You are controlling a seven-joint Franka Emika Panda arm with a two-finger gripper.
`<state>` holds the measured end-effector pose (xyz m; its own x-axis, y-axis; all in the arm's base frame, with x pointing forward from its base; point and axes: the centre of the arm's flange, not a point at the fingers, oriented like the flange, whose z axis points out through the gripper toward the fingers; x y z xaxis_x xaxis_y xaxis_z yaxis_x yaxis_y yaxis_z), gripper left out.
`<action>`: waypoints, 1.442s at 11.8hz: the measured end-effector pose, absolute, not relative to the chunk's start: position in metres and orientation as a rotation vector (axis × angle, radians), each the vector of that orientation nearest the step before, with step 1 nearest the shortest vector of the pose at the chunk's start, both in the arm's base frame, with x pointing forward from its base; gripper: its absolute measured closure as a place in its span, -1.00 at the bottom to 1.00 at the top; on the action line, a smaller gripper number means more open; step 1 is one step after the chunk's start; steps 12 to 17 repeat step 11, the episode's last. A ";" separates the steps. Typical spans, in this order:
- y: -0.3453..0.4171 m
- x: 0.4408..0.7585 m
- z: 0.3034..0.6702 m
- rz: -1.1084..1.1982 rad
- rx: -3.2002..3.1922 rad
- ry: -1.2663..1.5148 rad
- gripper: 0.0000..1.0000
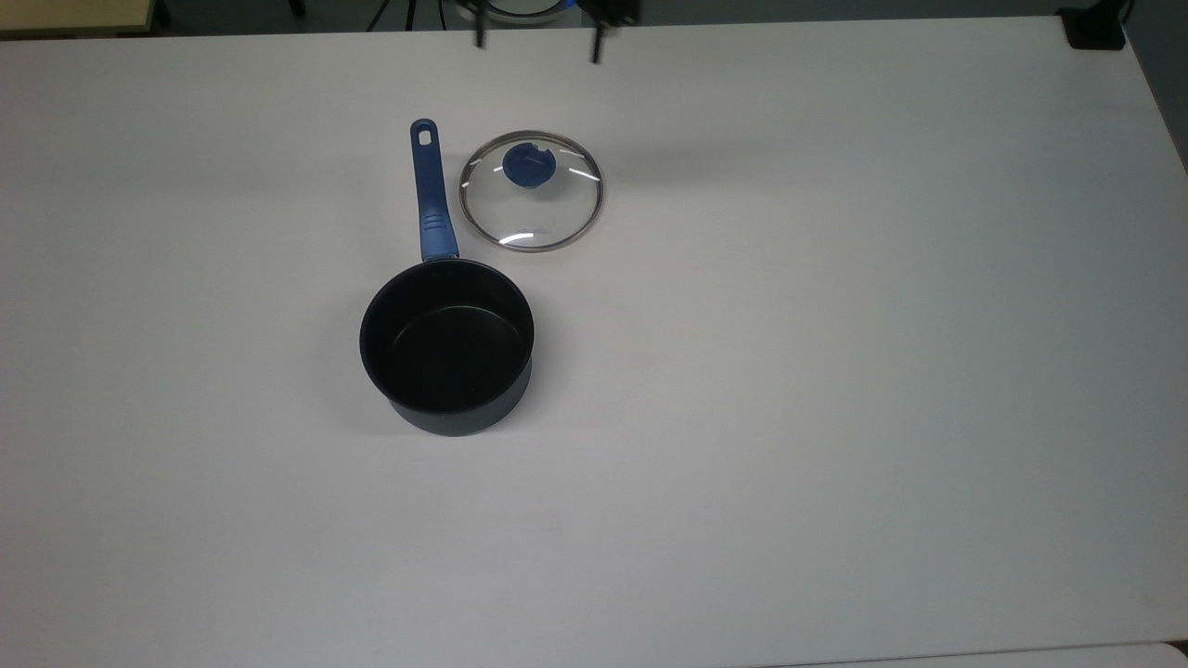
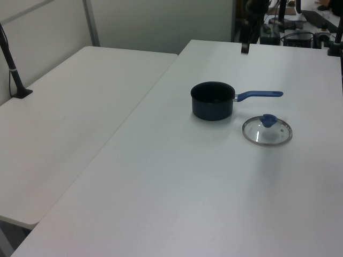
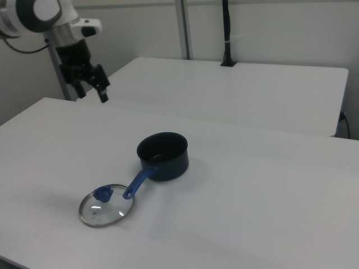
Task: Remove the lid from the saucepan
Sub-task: 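Open the gripper, release the knob, and raise the gripper away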
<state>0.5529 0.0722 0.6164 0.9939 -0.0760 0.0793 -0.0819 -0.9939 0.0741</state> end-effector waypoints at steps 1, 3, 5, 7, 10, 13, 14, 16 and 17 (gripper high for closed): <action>0.043 0.556 0.621 0.117 3.083 -0.213 -1.00; -0.002 0.561 0.615 0.090 3.111 -0.317 -1.00; -0.010 0.562 0.611 0.080 3.119 -0.207 -1.00; -0.013 0.563 0.613 0.098 3.120 -0.160 -1.00; -0.015 0.566 0.616 0.145 3.120 -0.156 -1.00; -0.015 0.566 0.616 0.146 3.119 -0.157 -1.00; -0.015 0.566 0.616 0.146 3.119 -0.157 -1.00; -0.015 0.566 0.616 0.146 3.119 -0.157 -1.00; -0.015 0.566 0.616 0.146 3.119 -0.157 -1.00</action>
